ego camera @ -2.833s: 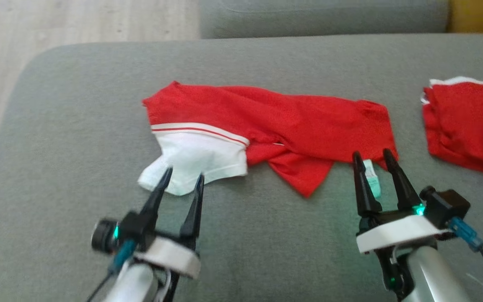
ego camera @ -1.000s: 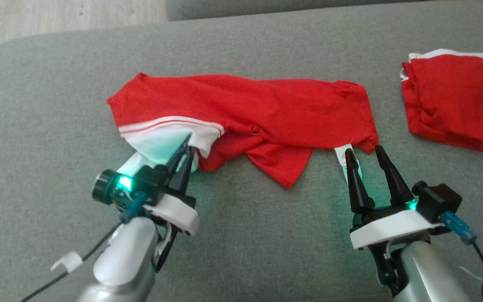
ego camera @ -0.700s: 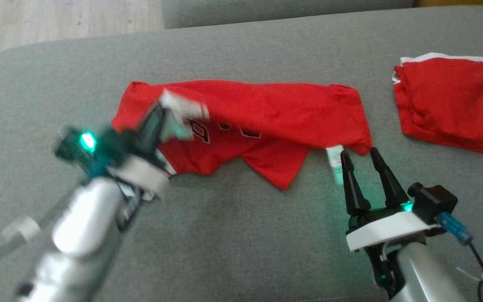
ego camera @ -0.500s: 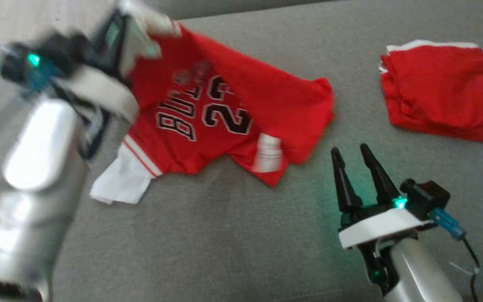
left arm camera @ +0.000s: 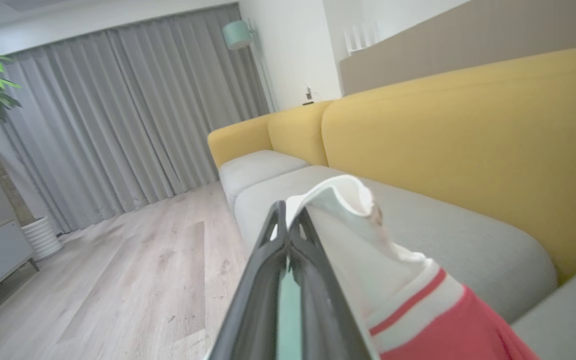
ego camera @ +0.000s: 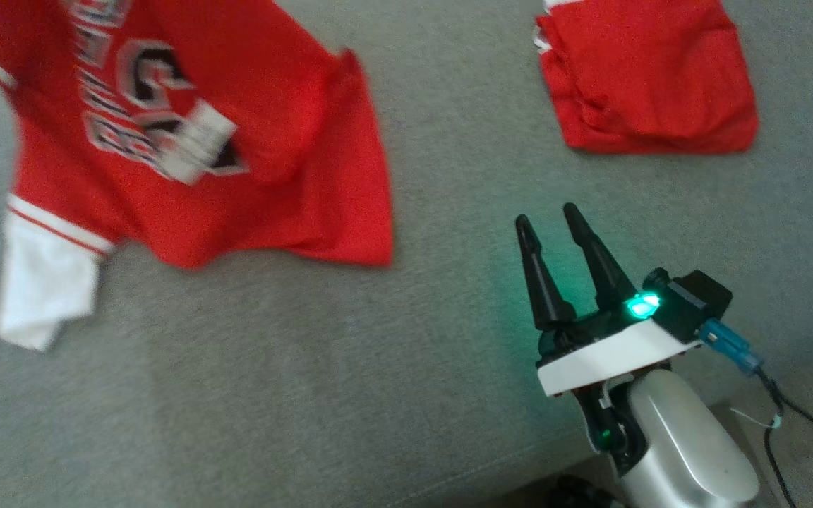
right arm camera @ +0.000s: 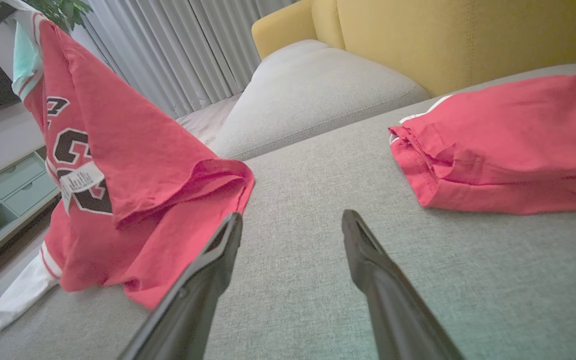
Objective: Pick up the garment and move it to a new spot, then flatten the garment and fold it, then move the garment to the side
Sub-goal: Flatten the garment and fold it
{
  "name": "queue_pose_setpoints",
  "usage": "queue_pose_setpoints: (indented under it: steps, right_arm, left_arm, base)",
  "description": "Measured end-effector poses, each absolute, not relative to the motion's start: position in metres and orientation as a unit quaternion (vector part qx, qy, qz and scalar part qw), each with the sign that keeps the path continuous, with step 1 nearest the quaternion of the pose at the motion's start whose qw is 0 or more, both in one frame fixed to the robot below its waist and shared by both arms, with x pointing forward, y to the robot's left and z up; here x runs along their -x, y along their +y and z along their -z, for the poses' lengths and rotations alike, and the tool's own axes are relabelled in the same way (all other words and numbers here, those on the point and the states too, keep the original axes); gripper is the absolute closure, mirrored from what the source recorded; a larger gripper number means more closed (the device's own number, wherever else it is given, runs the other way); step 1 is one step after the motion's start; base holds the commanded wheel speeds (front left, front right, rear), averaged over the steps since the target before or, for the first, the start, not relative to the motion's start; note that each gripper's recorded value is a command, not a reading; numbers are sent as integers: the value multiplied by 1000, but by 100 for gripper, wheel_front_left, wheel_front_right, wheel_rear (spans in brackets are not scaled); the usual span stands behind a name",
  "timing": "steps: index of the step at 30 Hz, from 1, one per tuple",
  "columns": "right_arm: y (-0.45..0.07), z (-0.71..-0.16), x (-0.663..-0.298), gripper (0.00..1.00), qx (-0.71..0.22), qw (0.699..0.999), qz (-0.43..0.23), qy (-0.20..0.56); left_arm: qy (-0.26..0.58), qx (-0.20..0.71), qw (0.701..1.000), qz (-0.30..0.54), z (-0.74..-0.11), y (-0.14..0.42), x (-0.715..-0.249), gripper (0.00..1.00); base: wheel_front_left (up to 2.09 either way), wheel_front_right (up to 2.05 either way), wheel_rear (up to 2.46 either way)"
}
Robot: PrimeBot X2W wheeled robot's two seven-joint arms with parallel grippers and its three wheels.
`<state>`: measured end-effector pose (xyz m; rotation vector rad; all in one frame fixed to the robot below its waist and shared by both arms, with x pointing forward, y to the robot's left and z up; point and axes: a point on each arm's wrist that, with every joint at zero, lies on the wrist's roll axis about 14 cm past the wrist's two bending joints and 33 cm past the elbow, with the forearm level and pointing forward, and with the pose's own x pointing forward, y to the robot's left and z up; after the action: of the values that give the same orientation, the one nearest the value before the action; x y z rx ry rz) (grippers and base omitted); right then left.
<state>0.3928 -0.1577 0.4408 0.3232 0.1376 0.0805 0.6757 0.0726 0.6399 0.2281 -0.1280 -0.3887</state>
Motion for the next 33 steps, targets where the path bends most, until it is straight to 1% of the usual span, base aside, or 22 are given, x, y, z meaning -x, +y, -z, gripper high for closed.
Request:
queue_pose_setpoints:
  steps: [1, 4, 6, 12, 15, 17, 19, 23, 25, 27, 29, 33]
  right_arm:
    - [-159, -440, -392, 0, -161, 984, -38, 71]
    - [-166, -436, -391, 0, -158, 984, -27, 75]
    - [-168, -430, -390, 0, -157, 984, -22, 84]
    - [-158, -427, -396, 0, -155, 983, -39, 87]
    - [-153, -429, -402, 0, -149, 984, -50, 83]
    - [-147, -430, -404, 0, -146, 984, -59, 81]
    - [-143, -433, -407, 0, -144, 984, -67, 77]
    - [-135, -442, -412, 0, -141, 985, -80, 63]
    - [-130, -446, -414, 0, -139, 985, -88, 58]
    - [-125, -448, -414, 0, -138, 984, -94, 55]
    - [-120, -446, -410, 0, -139, 983, -100, 60]
    - [-106, -446, -403, 0, -136, 982, -119, 63]
  left_arm:
    - [-78, -113, 974, 179, -644, 75, -684, 0]
    - [-89, -100, 979, 154, -638, 79, -700, 0]
    - [-72, -111, 978, 161, -618, 76, -706, 0]
    - [-10, -133, 973, 190, -565, 77, -690, 0]
    - [59, -143, 966, 209, -526, 75, -668, 0]
    - [78, -150, 959, 228, -508, 69, -649, 0]
    - [78, -146, 958, 236, -503, 70, -634, 0]
    - [51, -125, 964, 229, -517, 88, -612, 0]
    - [38, -131, 963, 233, -522, 94, -598, 0]
    - [38, -143, 959, 241, -517, 98, -577, 0]
    - [49, -127, 962, 236, -505, 105, -554, 0]
    - [63, -99, 973, 198, -485, 123, -506, 0]
  base:
    - [0, 0, 0]
    - [0, 0, 0]
    - [0, 0, 0]
    - [0, 0, 0]
    - [0, 0, 0]
    - [0, 0, 0]
    - [0, 0, 0]
    - [0, 0, 0]
    - [0, 0, 0]
    - [0, 0, 0]
    - [0, 0, 0]
    - [0, 0, 0]
